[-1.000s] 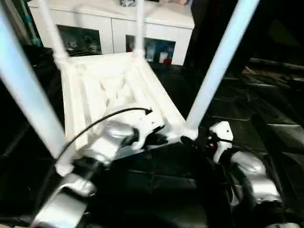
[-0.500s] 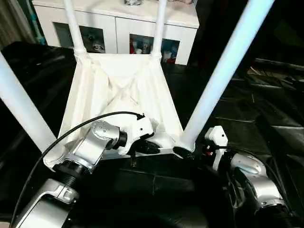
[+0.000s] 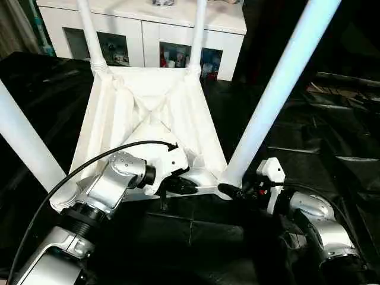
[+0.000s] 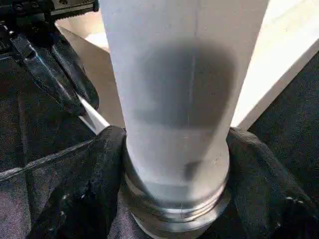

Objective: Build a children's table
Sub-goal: Rotate leg to tighten

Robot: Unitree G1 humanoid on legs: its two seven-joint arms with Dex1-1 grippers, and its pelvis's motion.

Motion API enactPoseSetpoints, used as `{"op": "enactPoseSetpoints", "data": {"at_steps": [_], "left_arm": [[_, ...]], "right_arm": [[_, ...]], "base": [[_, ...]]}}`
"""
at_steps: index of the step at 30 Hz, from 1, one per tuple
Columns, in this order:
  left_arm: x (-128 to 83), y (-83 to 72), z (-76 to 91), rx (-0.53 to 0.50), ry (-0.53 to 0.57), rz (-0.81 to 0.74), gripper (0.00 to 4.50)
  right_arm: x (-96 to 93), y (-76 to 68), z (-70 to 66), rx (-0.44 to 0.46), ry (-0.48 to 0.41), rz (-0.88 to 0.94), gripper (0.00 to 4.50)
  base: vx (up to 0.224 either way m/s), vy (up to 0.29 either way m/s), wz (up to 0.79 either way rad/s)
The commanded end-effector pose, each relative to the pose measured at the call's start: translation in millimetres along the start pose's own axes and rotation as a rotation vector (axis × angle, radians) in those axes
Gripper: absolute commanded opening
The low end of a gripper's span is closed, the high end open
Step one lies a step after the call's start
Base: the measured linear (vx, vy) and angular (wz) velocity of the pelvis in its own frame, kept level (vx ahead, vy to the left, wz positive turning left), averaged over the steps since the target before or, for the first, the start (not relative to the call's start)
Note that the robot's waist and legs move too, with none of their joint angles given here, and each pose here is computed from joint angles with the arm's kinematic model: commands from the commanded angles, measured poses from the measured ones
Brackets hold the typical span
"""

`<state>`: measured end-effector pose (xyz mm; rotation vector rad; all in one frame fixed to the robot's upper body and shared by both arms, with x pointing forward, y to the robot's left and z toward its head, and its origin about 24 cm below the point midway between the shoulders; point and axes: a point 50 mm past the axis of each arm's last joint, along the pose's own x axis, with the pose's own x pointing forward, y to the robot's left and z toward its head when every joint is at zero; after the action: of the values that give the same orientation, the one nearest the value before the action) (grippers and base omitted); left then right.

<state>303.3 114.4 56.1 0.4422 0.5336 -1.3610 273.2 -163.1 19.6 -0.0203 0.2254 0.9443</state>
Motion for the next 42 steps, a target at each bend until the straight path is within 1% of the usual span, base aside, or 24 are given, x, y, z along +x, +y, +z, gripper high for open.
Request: {"op": "enactPoseSetpoints", "data": {"at_steps": [1, 2, 3, 5, 7, 10, 13, 15, 16, 17, 18, 19, 20, 21, 22, 23, 24, 26, 27, 28, 32, 35, 39, 42], "left_arm": [[18.2, -14.0, -28.7, -0.111, 0.101, -0.053, 0.00], [18.2, -14.0, -28.7, -0.111, 0.101, -0.053, 0.00], [27.5, -8.1, -22.7, -0.127, 0.057, 0.019, 0.00], [35.1, -2.6, -17.7, -0.148, 0.029, 0.083, 0.00], [46.0, 2.4, -10.5, -0.185, -0.001, 0.151, 0.00], [62.2, 4.8, 0.2, -0.217, -0.019, 0.216, 0.00], [71.6, 5.2, 6.2, -0.221, -0.011, 0.263, 0.00], [73.9, 5.3, 7.2, -0.219, -0.007, 0.272, 0.00], [77.3, 4.8, 8.9, -0.218, -0.004, 0.279, 0.00], [82.3, 4.3, 11.1, -0.216, -0.001, 0.289, 0.00], [83.8, 3.7, 11.9, -0.214, -0.002, 0.286, 0.00], [84.9, 3.0, 12.2, -0.206, 0.000, 0.280, 0.00], [85.1, 2.4, 12.1, -0.196, 0.003, 0.276, 0.00], [84.6, 1.8, 11.4, -0.187, 0.004, 0.267, 0.00], [82.8, 0.8, 10.0, -0.174, 0.004, 0.249, 0.00], [80.6, -0.2, 8.4, -0.163, 0.005, 0.231, 0.00], [80.6, -0.2, 8.4, -0.163, 0.005, 0.231, 0.00], [77.0, -2.6, 6.7, -0.133, -0.002, 0.190, 0.00], [70.4, -4.3, 1.9, -0.122, 0.008, 0.151, 0.00], [68.3, -4.8, 0.4, -0.116, 0.011, 0.138, 0.00], [57.2, -5.9, -5.9, -0.092, 0.014, 0.089, 0.00], [40.2, -9.7, -14.6, -0.072, 0.025, 0.007, 0.00], [27.7, -14.3, -19.1, -0.079, 0.016, -0.050, 0.00], [18.7, -15.4, -24.9, -0.090, 0.032, -0.065, 0.00]], "right_arm": [[1.7, -4.8, -3.7, 0.033, -0.015, -0.087, 2.65], [1.7, -4.8, -3.7, 0.033, -0.015, -0.087, 2.65], [7.9, -10.3, -6.8, 0.077, -0.050, -0.213, 2.65], [13.1, -12.5, -10.9, 0.095, -0.046, -0.296, 2.65], [22.3, -11.5, -14.6, 0.093, -0.039, -0.385, 2.65], [38.3, -7.7, -15.8, 0.096, -0.019, -0.510, 2.64], [50.1, -3.3, -14.8, 0.073, 0.009, -0.555, 2.64], [52.8, -2.7, -14.8, 0.065, 0.014, -0.571, 2.64], [57.1, -0.7, -12.3, 0.031, 0.015, -0.558, 2.64], [62.5, 2.0, -9.5, 0.003, 0.003, -0.540, 2.64], [63.7, 3.3, -8.1, 0.016, -0.014, -0.523, 2.64], [64.2, 5.1, -6.8, 0.053, -0.043, -0.500, 3.20], [63.6, 6.1, -5.5, 0.074, -0.066, -0.483, 3.34], [61.6, 7.2, -3.8, 0.087, -0.090, -0.456, 3.34], [57.4, 6.7, -2.6, 0.092, -0.108, -0.433, 3.54], [53.2, 5.0, -1.8, 0.096, -0.118, -0.420, 3.54], [53.2, 5.0, -1.8, 0.096, -0.118, -0.420, 3.70], [45.7, 1.9, -0.7, 0.097, -0.123, -0.395, 3.86], [34.0, -1.8, 0.4, 0.065, -0.110, -0.341, 3.86], [30.4, -2.8, 0.7, 0.054, -0.106, -0.324, 4.08], [13.1, -7.3, 2.9, 0.030, -0.094, -0.245, 4.08], [-3.2, -13.5, 7.8, -0.007, -0.095, -0.203, 4.08], [-7.6, -10.8, 7.9, -0.010, -0.070, -0.121, 4.08], [-7.8, -5.3, 4.0, -0.024, -0.031, -0.053, 4.08]], "base": [[0.000, 0.000, 0.00], [0.000, 0.000, 0.00], [0.000, 0.000, 0.00], [0.000, 0.000, 0.00], [-0.025, 0.007, -0.01], [0.000, 0.000, 0.00], [0.000, 0.000, 0.00], [0.000, 0.000, 0.00], [0.000, 0.000, 0.00], [0.000, 0.000, 0.00], [0.000, 0.000, 0.00], [0.000, 0.000, 0.00], [0.000, 0.000, 0.00], [0.000, 0.000, 0.00], [0.000, 0.000, 0.00], [0.000, 0.000, 0.00], [0.000, 0.000, 0.00], [0.000, 0.000, 0.00], [0.000, 0.000, 0.00], [0.000, 0.000, 0.00], [0.000, 0.000, 0.00], [0.000, 0.000, 0.00], [0.000, 0.000, 0.00], [0.000, 0.000, 0.00]]}}
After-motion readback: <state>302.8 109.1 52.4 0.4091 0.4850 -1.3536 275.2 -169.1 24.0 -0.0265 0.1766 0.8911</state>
